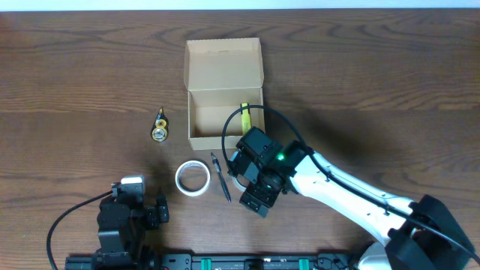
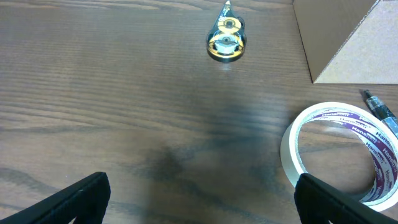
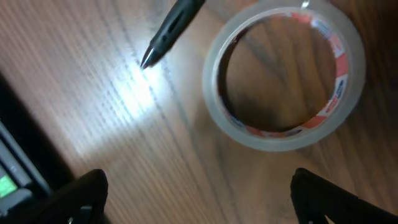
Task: Pack container
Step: 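Move the right gripper to the right clear tape roll and grasp it, then carry the tape roll into the box and release it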
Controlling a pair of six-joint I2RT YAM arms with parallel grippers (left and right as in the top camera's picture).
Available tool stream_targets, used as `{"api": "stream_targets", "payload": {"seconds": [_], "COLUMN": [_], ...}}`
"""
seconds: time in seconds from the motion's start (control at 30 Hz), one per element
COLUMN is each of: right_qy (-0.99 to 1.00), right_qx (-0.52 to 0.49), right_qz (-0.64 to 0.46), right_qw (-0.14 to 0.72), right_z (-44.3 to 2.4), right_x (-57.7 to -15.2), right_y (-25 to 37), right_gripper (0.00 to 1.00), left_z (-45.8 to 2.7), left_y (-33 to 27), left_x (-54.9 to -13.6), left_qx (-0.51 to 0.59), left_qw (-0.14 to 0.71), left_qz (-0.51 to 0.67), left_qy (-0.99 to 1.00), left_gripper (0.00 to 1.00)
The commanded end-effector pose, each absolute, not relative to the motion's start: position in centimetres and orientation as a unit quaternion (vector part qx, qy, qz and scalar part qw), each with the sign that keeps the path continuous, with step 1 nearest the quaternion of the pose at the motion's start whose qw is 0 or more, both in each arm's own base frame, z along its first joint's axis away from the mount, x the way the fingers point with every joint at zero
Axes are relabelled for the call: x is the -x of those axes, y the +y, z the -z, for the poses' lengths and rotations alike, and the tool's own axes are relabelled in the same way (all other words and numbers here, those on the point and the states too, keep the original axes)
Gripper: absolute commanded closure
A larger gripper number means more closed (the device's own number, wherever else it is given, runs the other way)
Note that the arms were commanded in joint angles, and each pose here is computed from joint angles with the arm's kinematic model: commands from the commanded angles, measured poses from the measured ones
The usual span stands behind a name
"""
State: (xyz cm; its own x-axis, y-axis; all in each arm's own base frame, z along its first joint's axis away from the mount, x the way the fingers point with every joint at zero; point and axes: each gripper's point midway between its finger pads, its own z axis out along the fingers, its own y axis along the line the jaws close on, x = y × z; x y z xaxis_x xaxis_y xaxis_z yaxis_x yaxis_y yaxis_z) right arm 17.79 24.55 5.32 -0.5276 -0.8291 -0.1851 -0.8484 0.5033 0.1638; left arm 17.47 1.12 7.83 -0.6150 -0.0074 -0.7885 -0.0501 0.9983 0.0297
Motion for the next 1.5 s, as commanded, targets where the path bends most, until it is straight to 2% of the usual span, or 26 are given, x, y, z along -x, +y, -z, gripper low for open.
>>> {"api": "stream_targets", "payload": {"seconds": [0.0,0.27,0.43,0.97,1.27,1.37,1.47], "right_qy": [0.876,0.884,0.884,0.86,0.838,0.841,0.845], "right_qx": [0.467,0.457,0.456,0.496,0.532,0.529,0.524], "right_qz": [-0.111,-0.1,-0.102,-0.119,-0.121,-0.113,-0.107], "right_qw": [0.048,-0.001,0.005,0.013,0.024,0.004,-0.014], "right_z": [-5.0,-0.7,-0.6,-0.8,-0.8,0.4,1.3], "right_x": [-18.1,-18.0,-18.2,-18.1,-17.5,-17.2,-16.9], "right_y": [24.6,24.8,25.1,25.7,26.7,26.3,25.9], "right_gripper": [0.07,0.08,0.13,0.11,0.13,0.14,0.2], "left_z": [-5.3,-5.3,-5.3,-5.3,-5.3,-5.3,-5.3], "left_y": [1.2,1.2,1.2,1.2,1.2,1.2,1.2], "left_x": [-16.6,-16.6,-16.6,-16.6,-16.6,-16.6,-16.6], "left_qx": [0.016,0.016,0.016,0.016,0.016,0.016,0.016], "left_qw": [0.402,0.402,0.402,0.402,0.402,0.402,0.402], "left_qz": [-0.028,-0.028,-0.028,-0.028,-0.028,-0.028,-0.028], "left_qy": [0.915,0.915,0.915,0.915,0.915,0.915,0.915], "left_gripper": [0.04,0.04,0.05,0.05,0.04,0.05,0.05]}}
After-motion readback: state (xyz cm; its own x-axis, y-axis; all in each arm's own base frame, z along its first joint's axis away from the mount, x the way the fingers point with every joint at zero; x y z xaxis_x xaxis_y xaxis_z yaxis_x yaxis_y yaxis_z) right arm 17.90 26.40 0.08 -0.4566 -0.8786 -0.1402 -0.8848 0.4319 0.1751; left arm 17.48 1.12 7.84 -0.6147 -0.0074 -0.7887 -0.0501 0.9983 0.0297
